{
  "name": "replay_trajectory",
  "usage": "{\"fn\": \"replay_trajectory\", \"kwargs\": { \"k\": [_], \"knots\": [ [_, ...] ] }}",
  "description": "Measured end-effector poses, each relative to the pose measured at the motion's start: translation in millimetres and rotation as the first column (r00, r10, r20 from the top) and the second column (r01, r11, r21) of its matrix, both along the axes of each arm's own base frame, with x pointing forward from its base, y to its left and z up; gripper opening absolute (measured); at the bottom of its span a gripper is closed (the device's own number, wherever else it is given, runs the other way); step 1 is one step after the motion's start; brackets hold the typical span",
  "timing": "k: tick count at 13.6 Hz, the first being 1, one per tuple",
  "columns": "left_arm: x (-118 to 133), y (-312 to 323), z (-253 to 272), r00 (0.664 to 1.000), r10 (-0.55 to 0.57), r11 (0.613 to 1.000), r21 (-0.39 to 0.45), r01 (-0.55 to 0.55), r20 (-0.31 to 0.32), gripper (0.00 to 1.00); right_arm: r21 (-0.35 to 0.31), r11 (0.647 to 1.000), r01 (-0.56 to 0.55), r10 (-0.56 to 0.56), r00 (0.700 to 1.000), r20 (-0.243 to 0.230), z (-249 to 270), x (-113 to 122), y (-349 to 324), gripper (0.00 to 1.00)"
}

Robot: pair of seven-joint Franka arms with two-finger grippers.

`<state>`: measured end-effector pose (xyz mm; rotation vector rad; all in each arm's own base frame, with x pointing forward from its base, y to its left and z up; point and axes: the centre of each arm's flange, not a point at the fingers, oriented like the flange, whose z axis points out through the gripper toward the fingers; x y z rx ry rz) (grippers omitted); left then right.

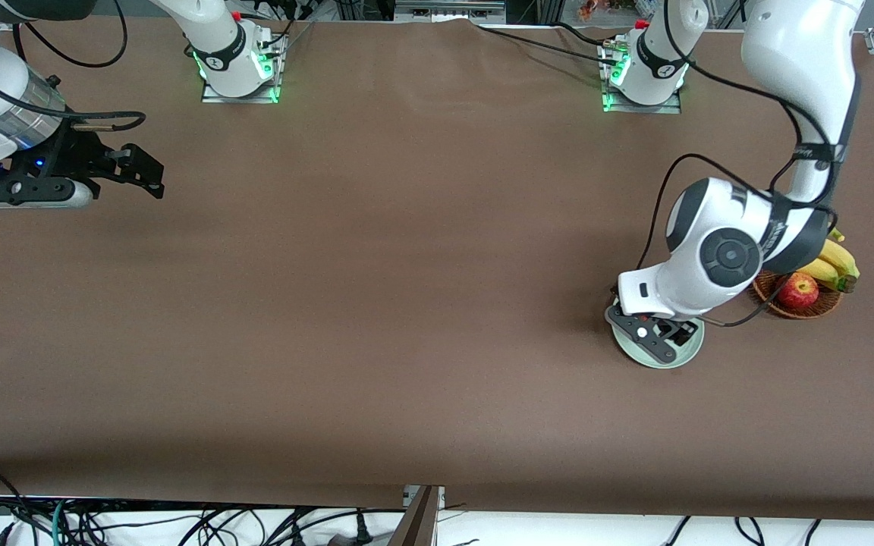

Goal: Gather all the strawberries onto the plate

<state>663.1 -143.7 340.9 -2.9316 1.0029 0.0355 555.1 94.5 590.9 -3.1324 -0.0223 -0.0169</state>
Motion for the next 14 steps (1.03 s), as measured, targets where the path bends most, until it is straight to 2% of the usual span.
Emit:
{"fn": "replay_trajectory", "kwargs": {
  "k": [3,7,8,10,12,14],
  "knots": [
    [-6.5,18.6,82.2,0.98,0.199,0.98,0.016,-0.199,0.022,1.0,0.0,1.0,0.0,0.0,1.0,0.002,0.9,0.3,0.1,1.0],
    [-30.3,39.8,197.1,0.905,0.426,0.903,0.045,-0.426,0.01,1.0,0.001,1.0,0.001,-0.001,1.0,0.01,1.8,1.4,-0.3,1.0],
    [-35.3,47.2,218.0,0.881,0.472,0.88,0.041,-0.473,0.024,1.0,0.001,1.0,0.001,-0.001,1.0,0.013,2.2,1.8,-0.3,1.0],
    [-50.5,69.2,245.2,0.836,0.548,0.836,0.017,-0.548,0.028,1.0,0.002,1.0,0.001,-0.001,1.0,0.017,2.7,2.2,-0.3,1.0],
    [-69.0,97.3,252.3,0.795,0.606,0.794,-0.039,-0.607,-0.015,1.0,0.002,1.0,0.002,-0.002,1.0,0.017,2.6,2.3,-0.5,1.0],
    [-87.4,113.7,248.8,0.771,0.636,0.768,-0.074,-0.636,-0.022,1.0,0.002,1.0,0.002,-0.002,1.0,0.016,2.4,2.4,-0.5,1.0]
  ]
}}
